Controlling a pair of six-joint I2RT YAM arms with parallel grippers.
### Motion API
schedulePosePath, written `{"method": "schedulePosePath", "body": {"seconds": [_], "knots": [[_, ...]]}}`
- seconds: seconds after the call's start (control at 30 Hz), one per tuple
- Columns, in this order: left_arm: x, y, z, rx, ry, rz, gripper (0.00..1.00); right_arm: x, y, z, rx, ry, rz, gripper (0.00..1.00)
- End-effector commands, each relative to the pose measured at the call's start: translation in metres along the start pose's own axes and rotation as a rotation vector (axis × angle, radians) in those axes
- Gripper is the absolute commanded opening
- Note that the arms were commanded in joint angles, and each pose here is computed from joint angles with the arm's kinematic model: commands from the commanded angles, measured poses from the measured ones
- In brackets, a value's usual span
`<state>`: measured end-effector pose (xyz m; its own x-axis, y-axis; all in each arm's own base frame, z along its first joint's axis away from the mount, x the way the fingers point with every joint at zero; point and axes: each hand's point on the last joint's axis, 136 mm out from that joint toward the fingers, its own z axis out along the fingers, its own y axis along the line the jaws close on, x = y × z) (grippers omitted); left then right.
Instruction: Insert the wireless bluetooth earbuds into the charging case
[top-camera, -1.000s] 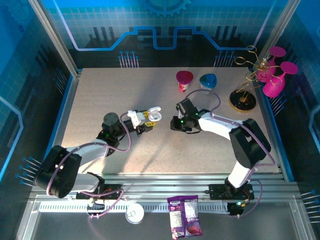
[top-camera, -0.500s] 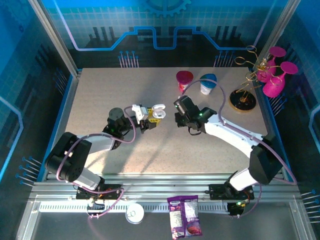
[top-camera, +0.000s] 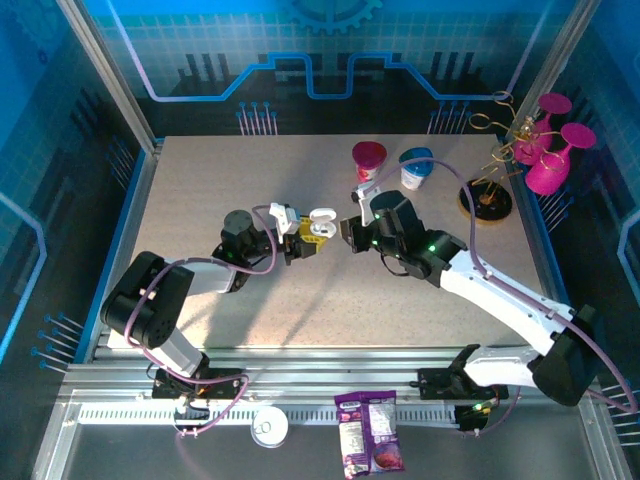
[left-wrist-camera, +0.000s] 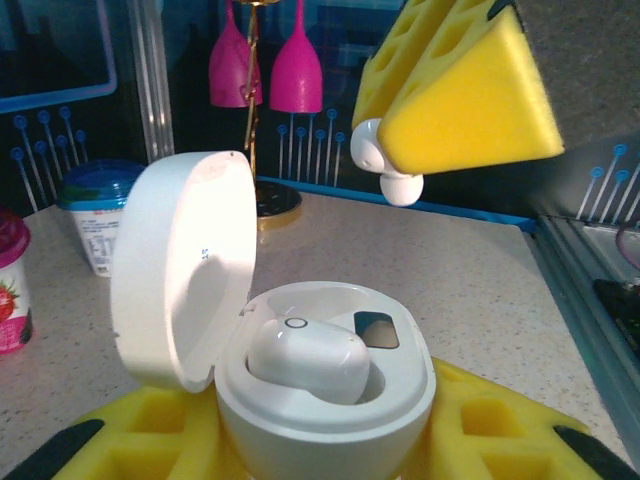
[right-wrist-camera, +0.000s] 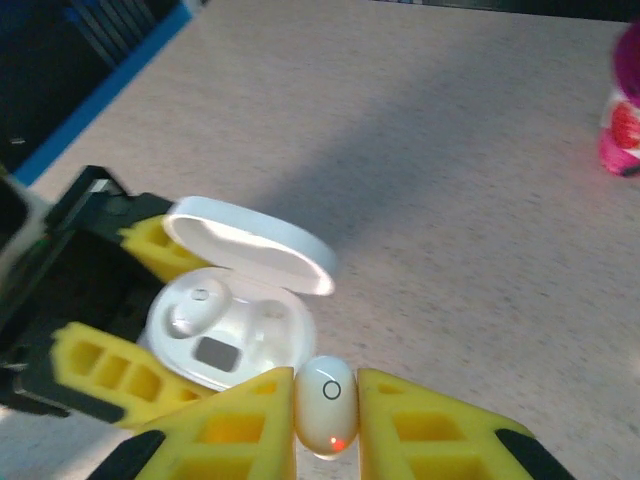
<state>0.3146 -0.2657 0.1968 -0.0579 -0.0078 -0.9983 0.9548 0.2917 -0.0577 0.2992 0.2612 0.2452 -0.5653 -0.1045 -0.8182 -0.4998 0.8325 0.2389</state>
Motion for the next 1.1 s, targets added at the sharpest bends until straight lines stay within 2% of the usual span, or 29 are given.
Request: {"method": "schedulePosePath", "body": {"seconds": [0.0,0.17,0.47,0.77,1.07], "knots": [[-0.018,-0.011,0.002,0.089,-0.043,0.022,0.24,-0.016,0.034,-0.005,-0.175,-0.078,-0.065,0.19],[-0.024,-0.021,0.000,0.142,-0.063,0.005,0.24,-0.015,0.041,0.000,-0.208,-0.065,-0.084,0.19],[-0.029,-0.022,-0.001,0.146,-0.087,0.006,0.24,0.006,0.028,0.014,-0.160,-0.011,-0.082,0.18],[-0.031,-0.022,-0.001,0.146,-0.088,-0.003,0.23,0.017,0.024,0.013,-0.146,0.015,-0.102,0.19],[-0.027,-0.022,-0.001,0.144,-0.082,0.012,0.23,-0.007,0.032,-0.010,-0.220,-0.059,-0.049,0.40]]}}
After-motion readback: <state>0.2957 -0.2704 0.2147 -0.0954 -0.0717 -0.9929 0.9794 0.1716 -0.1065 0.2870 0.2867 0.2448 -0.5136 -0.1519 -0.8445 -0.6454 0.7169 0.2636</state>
